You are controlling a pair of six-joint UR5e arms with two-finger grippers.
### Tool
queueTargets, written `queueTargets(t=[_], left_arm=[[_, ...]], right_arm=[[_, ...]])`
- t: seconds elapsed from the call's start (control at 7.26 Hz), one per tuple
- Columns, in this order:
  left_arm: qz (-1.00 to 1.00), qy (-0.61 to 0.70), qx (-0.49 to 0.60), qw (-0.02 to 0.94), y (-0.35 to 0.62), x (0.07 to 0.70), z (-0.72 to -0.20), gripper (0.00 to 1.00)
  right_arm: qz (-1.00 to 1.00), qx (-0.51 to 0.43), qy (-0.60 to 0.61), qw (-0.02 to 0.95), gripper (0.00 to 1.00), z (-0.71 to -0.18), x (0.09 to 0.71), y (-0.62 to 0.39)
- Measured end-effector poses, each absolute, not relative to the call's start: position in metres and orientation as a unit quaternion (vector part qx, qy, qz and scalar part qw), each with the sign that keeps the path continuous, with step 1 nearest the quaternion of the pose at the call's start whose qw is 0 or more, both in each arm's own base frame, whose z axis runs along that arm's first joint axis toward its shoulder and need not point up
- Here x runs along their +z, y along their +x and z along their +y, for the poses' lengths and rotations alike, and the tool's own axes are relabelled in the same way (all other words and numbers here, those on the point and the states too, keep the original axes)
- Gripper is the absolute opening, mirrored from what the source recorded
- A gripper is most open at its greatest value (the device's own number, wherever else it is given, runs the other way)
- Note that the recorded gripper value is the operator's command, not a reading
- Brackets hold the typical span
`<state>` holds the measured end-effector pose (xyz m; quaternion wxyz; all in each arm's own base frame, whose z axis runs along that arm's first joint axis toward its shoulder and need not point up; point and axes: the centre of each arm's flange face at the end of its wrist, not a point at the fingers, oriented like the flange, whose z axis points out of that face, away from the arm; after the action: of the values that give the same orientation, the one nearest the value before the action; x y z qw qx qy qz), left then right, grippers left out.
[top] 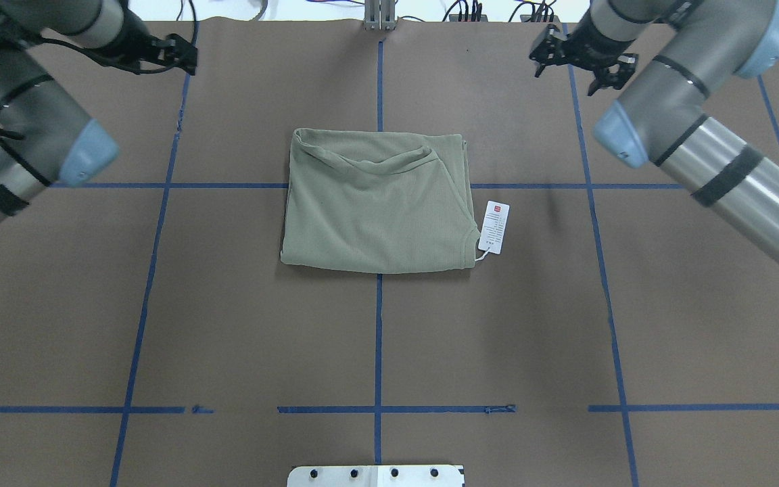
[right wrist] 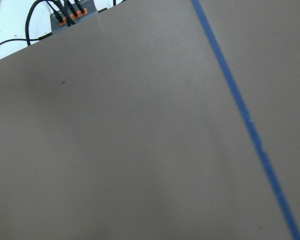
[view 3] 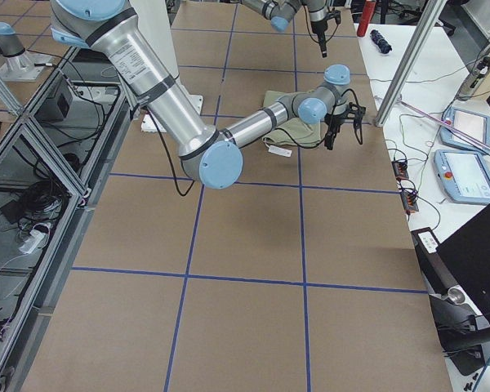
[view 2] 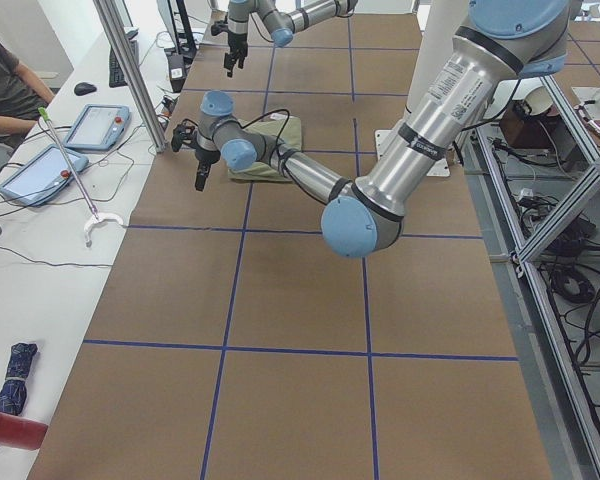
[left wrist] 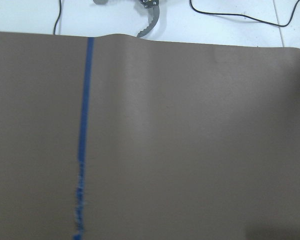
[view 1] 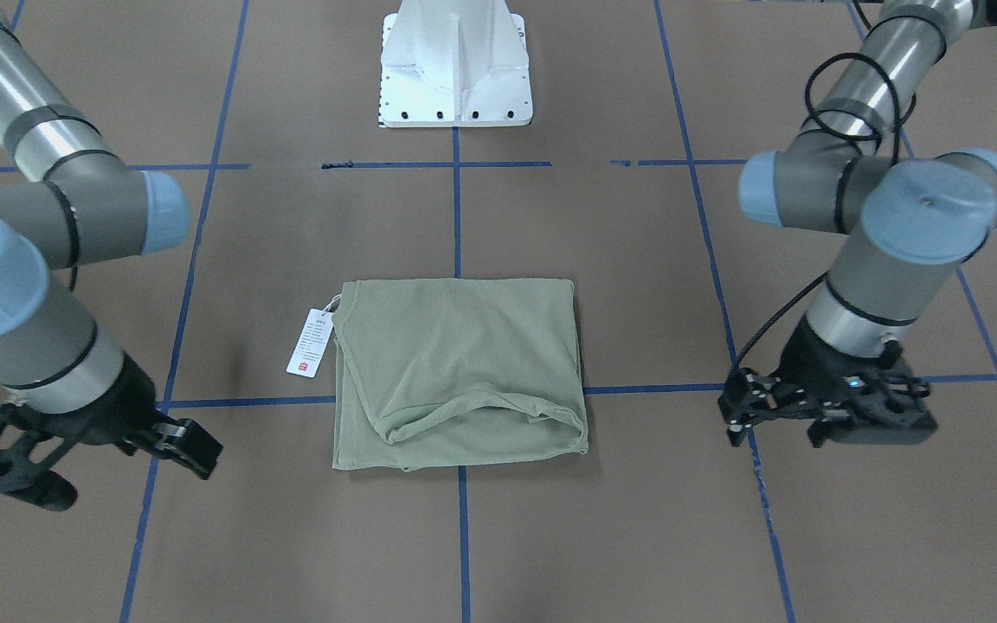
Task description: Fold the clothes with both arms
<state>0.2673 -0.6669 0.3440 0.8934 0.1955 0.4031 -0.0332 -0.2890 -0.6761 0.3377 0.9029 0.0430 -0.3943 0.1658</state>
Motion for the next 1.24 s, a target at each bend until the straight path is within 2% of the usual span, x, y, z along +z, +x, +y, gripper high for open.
queueTargets(t=[0.41,0.69,0.96,1.24], left_arm=[[0.325,0.222,0.057,0.918,0.088,0.46,-0.645,1.0],[0.268,0.225,0.128,0.928,-0.014,0.546,-0.595,1.0],[0.249,0.22,0.154,0.93,-0.074,0.596,-0.515,1.0],[0.251,0.199,0.144,0.936,-0.081,0.623,-0.489,1.0]], right_arm=[[-0.329,0.021,0.047,0.943,1.0,-0.637,0.416,-0.102],[-0.318,-0.079,0.027,0.945,1.0,-0.597,0.485,0.013],[-0.337,-0.111,0.014,0.935,1.0,-0.543,0.562,0.085],[-0.345,-0.113,0.025,0.932,1.0,-0.524,0.59,0.096]])
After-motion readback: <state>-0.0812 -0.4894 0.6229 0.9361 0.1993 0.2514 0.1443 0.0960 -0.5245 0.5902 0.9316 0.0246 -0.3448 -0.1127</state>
